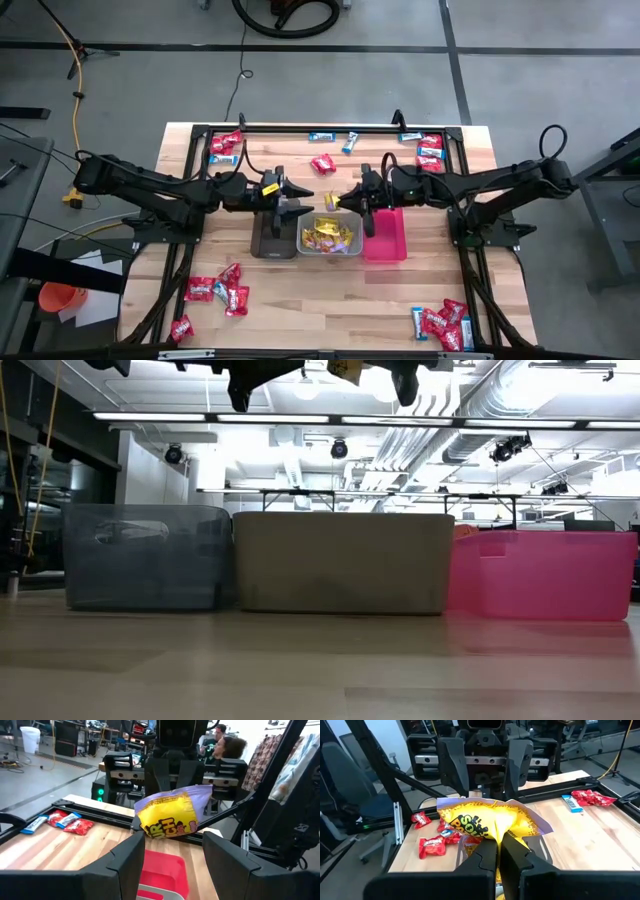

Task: Sort candy
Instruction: Put the yellow candy into the gray bin

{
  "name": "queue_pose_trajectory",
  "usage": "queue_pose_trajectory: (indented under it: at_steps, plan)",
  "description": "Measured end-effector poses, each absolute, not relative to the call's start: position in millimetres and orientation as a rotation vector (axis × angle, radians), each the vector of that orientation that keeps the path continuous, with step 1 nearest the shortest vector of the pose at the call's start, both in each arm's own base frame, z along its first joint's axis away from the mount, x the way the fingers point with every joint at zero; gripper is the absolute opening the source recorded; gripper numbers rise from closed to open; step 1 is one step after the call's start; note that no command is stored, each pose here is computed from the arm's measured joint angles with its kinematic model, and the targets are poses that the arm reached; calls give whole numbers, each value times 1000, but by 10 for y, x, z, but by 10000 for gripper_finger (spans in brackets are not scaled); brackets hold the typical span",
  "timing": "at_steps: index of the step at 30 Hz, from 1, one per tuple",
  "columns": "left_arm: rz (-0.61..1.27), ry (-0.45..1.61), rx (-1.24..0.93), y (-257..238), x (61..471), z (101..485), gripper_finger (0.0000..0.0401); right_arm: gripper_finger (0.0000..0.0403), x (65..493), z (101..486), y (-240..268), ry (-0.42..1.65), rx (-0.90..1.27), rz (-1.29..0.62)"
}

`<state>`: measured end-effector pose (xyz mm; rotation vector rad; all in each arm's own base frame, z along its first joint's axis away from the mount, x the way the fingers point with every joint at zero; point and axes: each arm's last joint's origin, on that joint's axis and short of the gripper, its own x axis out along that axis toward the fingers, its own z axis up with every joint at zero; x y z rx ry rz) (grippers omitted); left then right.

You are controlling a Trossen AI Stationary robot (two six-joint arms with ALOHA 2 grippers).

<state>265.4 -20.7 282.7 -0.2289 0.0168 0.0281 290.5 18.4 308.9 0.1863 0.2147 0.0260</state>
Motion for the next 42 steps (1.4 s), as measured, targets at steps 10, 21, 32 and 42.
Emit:
queue_pose_trajectory:
  at_steps: [10, 21, 32, 42]
  plan:
    - [27, 17, -170, -207, 2654, 2830, 189, 0, 2905, 3089, 184, 214, 147, 30]
    - [27, 17, -174, -207, 2654, 2831, 189, 0, 2904, 3089, 189, 215, 140, 43]
    - [28, 17, -177, -207, 2655, 2832, 188, 0, 2904, 3089, 189, 214, 140, 43]
    - [28, 17, -178, -207, 2655, 2832, 188, 0, 2904, 3089, 189, 215, 140, 43]
